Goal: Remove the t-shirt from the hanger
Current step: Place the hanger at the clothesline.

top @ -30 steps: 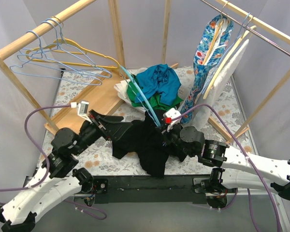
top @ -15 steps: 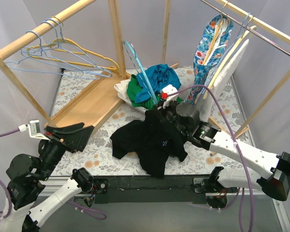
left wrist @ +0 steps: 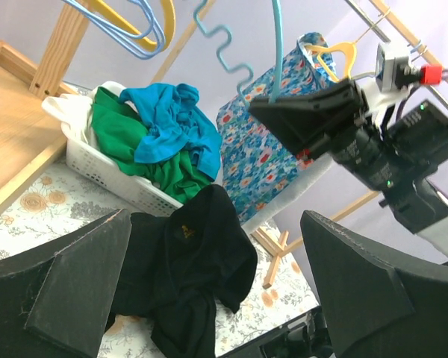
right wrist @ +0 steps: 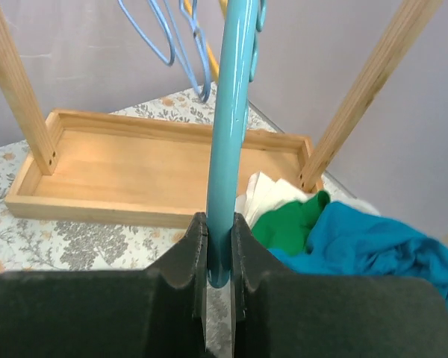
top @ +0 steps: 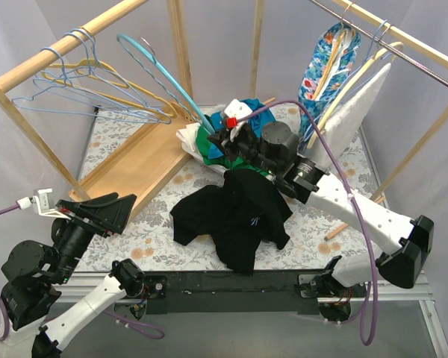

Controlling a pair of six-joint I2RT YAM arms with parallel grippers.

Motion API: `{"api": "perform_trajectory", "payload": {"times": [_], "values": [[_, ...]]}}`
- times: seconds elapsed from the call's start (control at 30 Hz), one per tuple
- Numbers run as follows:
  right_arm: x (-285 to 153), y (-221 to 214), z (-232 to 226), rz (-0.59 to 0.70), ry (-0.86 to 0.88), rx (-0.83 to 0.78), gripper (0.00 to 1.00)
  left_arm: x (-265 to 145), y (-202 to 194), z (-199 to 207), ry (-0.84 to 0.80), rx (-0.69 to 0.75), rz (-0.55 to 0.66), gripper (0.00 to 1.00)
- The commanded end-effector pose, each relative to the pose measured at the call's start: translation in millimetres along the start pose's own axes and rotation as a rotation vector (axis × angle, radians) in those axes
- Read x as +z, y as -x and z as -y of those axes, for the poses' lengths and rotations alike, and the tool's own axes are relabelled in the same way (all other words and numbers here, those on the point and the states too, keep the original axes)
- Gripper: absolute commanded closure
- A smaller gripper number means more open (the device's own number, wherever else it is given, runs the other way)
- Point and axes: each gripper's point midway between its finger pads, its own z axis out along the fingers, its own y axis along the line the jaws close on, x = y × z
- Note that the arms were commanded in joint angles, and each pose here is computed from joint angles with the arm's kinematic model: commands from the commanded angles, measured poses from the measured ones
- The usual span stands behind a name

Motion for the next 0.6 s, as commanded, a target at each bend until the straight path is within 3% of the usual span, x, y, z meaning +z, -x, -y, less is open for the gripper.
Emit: {"api": "perform_trajectory", "payload": {"times": [0.0, 0.53, 0.57], "values": [[26.8, 69.3, 13.7, 0.163, 0.024, -0.076, 0.99, -4.2, 9.3, -0.2, 0.012, 0.018, 0.018, 0.02], [121.5, 97.5, 9.0, 0.239, 0.191, -0.058, 0.99, -7.9, 11.5, 3.5, -0.003, -0.005, 0.017, 0.02], [136.1, 83.2, 6.8, 0.213, 0.200, -0.049, 0.99, -7.8, 11.6, 4.7, -0.008, -0.007, 0.016, 0.02]]}}
